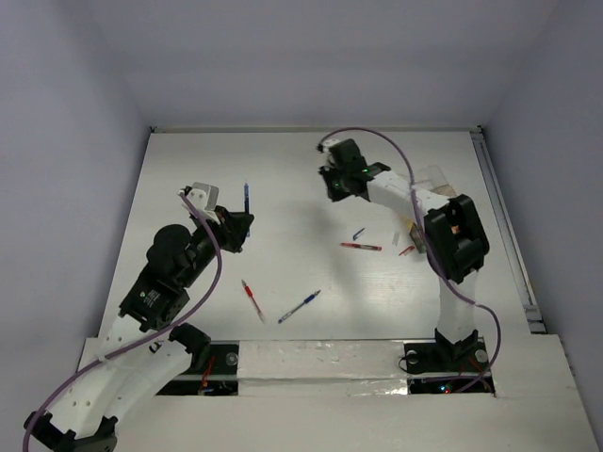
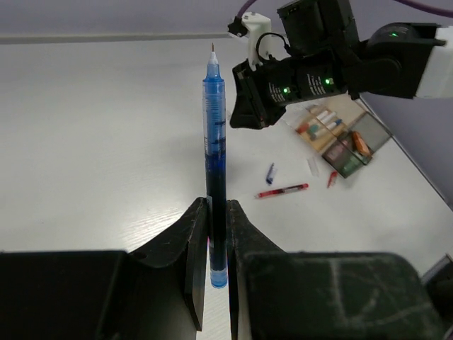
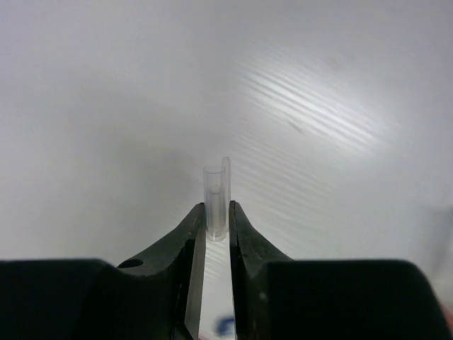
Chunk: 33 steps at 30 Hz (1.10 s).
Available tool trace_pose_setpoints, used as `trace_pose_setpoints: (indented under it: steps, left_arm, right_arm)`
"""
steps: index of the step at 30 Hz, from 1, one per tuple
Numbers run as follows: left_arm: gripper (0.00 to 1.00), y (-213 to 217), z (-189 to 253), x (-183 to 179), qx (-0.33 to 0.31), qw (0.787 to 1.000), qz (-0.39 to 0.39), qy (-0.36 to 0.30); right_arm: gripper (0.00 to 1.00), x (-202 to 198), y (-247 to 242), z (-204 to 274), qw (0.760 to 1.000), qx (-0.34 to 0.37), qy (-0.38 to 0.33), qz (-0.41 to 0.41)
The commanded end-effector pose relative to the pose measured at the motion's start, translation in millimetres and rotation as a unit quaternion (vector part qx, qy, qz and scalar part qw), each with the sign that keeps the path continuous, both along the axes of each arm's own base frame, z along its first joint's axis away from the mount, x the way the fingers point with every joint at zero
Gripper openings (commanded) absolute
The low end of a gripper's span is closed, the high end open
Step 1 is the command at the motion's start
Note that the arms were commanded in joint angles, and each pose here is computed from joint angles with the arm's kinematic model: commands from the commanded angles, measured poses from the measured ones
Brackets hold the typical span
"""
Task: Sort the stationery into containers
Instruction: Move the pen cap to the center of the board, then pick up the pen cap from the center of the board.
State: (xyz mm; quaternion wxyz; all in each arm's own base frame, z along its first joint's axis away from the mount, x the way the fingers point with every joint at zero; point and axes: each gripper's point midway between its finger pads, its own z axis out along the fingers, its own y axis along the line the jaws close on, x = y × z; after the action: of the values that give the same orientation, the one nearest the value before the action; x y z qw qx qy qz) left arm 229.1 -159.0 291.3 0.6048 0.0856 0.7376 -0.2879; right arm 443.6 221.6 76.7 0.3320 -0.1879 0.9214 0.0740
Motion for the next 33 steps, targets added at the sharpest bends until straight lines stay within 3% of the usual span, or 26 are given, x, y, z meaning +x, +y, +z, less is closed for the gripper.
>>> trace_pose_setpoints:
  steps: [1, 6, 13, 16, 19, 20, 23, 30, 33]
  left_arm:
    - [0.0, 27.0, 21.5, 12.4, -0.01, 0.997, 0.07, -0.036]
    - [0.0, 47.0, 29.1, 14.0, -0.02, 0.992, 0.114, -0.049]
    - [0.0, 48.8, 27.2, 17.4, -0.019, 0.992, 0.118, -0.046]
    - [0.0, 49.5, 25.4, 18.3, -0.018, 0.992, 0.118, -0.044]
    - [0.0, 49.2, 25.4, 18.4, -0.019, 0.992, 0.118, -0.044]
    - [0.0, 51.1, 25.0, 19.6, -0.018, 0.991, 0.121, -0.044]
    - [0.0, 50.1, 25.4, 19.3, -0.019, 0.992, 0.118, -0.044]
    - [0.0, 50.2, 28.5, 17.0, -0.022, 0.992, 0.116, -0.049]
    - [0.0, 51.5, 29.6, 16.5, -0.022, 0.991, 0.118, -0.052]
  right_arm:
    - [0.04, -20.7, 99.5, 15.3, 0.989, 0.013, -0.031, 0.144]
    - [0.04, -44.5, 140.8, -8.4, 0.98, 0.003, -0.016, 0.197]
    - [0.06, -69.6, 138.7, -42.3, 0.966, -0.045, 0.009, 0.253]
    - [0.16, -71.7, 132.3, -46.0, 0.964, -0.058, 0.007, 0.26]
    - [0.35, -69.6, 125.1, -45.2, 0.965, -0.071, -0.003, 0.251]
    - [0.46, -70.9, 123.9, -44.1, 0.965, -0.071, -0.003, 0.251]
    - [0.6, -71.0, 127.8, -25.1, 0.968, -0.05, -0.019, 0.246]
    - [0.64, -81.8, 139.7, 20.8, 0.978, 0.04, -0.028, 0.203]
    - [0.65, -107.8, 158.3, 30.3, 0.972, 0.127, 0.005, 0.198]
